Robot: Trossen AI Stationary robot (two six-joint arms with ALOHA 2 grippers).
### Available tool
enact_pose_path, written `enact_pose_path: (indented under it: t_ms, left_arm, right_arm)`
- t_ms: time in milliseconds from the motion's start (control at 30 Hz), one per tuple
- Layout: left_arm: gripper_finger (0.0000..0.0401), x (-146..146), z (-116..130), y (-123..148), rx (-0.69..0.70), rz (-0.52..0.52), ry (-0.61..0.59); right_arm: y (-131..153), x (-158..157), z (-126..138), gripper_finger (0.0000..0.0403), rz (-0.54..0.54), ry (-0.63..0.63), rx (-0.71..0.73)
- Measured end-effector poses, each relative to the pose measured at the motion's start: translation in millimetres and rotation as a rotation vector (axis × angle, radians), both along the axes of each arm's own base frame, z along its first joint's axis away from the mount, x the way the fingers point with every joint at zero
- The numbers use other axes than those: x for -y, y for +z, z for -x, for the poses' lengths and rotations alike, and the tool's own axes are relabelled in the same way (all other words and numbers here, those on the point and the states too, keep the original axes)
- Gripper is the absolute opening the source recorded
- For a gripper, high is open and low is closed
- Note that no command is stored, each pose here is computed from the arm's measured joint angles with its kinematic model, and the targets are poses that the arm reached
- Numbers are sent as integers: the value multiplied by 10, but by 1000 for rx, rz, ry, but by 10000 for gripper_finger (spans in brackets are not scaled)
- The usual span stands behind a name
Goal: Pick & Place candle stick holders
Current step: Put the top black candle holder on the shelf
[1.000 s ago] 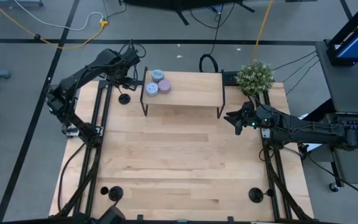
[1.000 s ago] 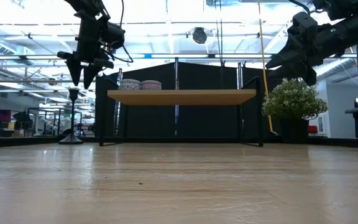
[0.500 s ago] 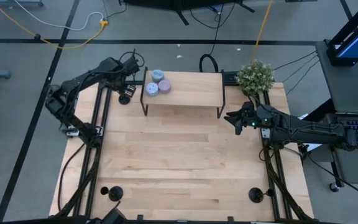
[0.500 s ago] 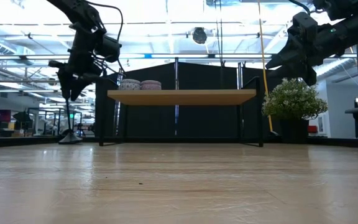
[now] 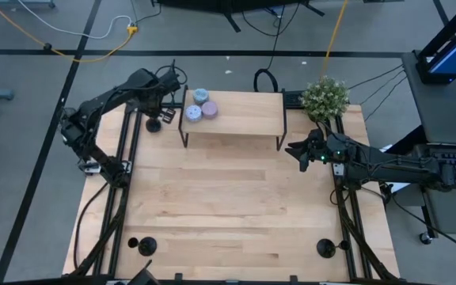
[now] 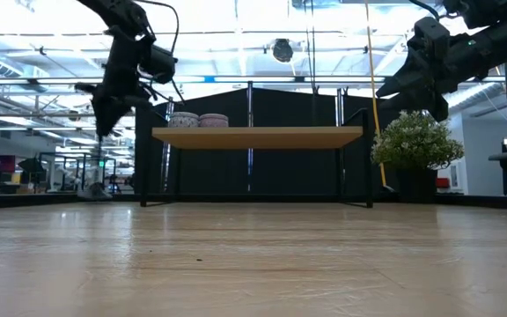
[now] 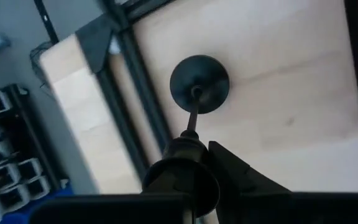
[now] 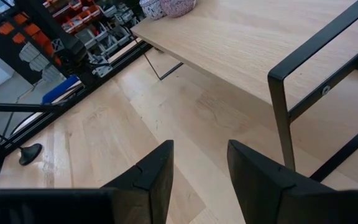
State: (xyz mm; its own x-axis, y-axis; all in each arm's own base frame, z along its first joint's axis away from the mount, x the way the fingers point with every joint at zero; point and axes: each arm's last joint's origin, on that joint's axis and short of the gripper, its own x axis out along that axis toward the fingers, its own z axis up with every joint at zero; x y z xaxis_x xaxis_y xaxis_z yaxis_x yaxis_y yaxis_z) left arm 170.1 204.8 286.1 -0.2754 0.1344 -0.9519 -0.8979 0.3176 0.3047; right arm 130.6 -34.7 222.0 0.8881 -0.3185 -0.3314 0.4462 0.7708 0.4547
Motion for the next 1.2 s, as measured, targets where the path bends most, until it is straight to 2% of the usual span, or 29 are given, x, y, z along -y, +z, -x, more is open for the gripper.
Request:
enact_pose_path:
  t_ms: [133, 233, 300, 467, 733, 933, 1200]
  left_arm:
    - [23, 118, -31, 290, 7, 4, -42]
    - [23, 211, -104, 453, 164, 30, -81]
    - [23, 301, -174, 517, 208, 41, -103]
    - [23, 489, -352, 581, 292, 89, -146]
    - [23, 672, -473, 574, 267, 61, -120]
    - [23, 636, -455, 581, 203, -59, -74]
    - [22, 608, -432, 577, 274, 36, -13]
  right_arm:
    - [0, 0, 0, 141, 1, 0, 0]
    - [-1, 0, 0, 141, 2, 1, -1]
    - [-1, 0, 0, 141, 5, 2, -2]
    - [-2, 0, 0, 141, 6, 2, -3]
    - [-2, 0, 0, 141, 7, 3, -3]
    - [-1, -4, -1, 141, 2, 18, -1]
    - [-1, -15, -4, 141, -13, 51, 3]
